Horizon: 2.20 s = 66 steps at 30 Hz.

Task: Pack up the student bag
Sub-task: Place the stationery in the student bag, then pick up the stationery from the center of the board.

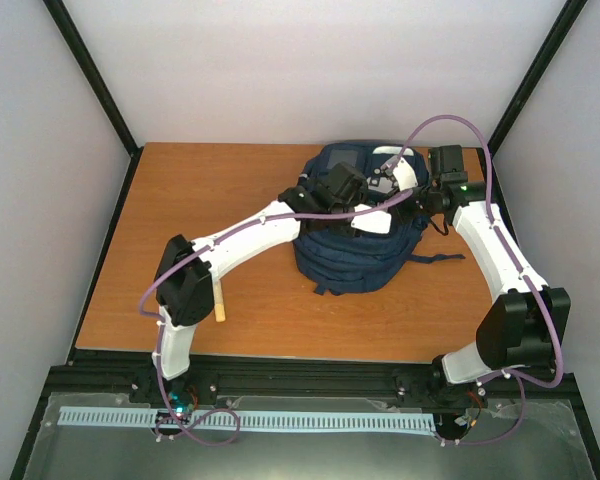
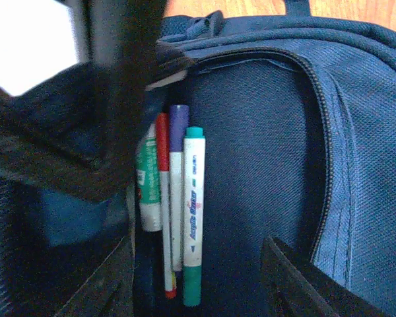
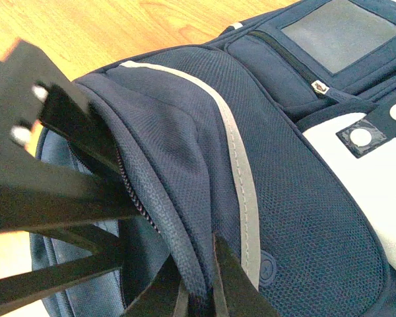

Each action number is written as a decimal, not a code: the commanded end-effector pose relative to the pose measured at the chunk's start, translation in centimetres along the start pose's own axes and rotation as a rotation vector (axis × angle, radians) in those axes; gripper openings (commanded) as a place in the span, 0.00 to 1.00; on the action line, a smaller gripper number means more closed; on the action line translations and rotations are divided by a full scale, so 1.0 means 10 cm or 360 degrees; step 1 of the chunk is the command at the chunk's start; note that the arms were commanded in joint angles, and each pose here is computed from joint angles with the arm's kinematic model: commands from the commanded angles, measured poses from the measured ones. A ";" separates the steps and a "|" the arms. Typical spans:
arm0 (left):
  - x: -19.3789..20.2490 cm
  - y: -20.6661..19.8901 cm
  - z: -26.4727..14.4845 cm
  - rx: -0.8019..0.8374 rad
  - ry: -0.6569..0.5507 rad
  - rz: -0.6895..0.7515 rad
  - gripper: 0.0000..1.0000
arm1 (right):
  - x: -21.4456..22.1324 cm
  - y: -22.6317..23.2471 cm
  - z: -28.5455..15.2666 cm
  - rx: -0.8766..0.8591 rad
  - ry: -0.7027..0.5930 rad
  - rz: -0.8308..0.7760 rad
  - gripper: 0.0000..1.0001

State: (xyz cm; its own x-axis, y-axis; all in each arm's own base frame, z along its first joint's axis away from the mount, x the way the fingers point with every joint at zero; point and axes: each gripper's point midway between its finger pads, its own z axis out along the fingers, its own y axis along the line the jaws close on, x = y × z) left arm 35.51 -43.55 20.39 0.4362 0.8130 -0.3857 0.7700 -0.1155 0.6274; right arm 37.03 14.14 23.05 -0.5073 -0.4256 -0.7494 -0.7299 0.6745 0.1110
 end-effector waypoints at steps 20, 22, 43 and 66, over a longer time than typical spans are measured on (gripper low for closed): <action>1.25 -0.65 -1.47 -0.0037 0.0506 -0.1233 0.58 | -0.25 0.12 -0.16 -0.0041 -0.0194 -0.0074 0.03; 1.55 -0.73 -1.48 -0.0040 0.0653 -0.1463 0.58 | -0.22 0.14 -0.16 -0.0042 -0.0184 -0.0075 0.03; 3.36 -1.97 -1.53 0.0017 0.1466 -0.3071 0.71 | -0.11 0.15 -0.14 -0.0032 -0.0149 -0.0077 0.03; 3.30 -2.35 -1.29 0.0345 0.1604 -0.3200 0.42 | -0.10 0.14 -0.08 -0.0073 -0.0140 -0.0052 0.03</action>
State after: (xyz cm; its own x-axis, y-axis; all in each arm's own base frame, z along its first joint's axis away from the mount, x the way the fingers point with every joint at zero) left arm 26.15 -6.06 1.94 -0.9766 -0.1582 0.1456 -0.1693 0.9833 -0.0671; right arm 36.37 13.95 21.95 -0.5060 -0.4317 -0.7467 -0.7299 0.6756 0.1040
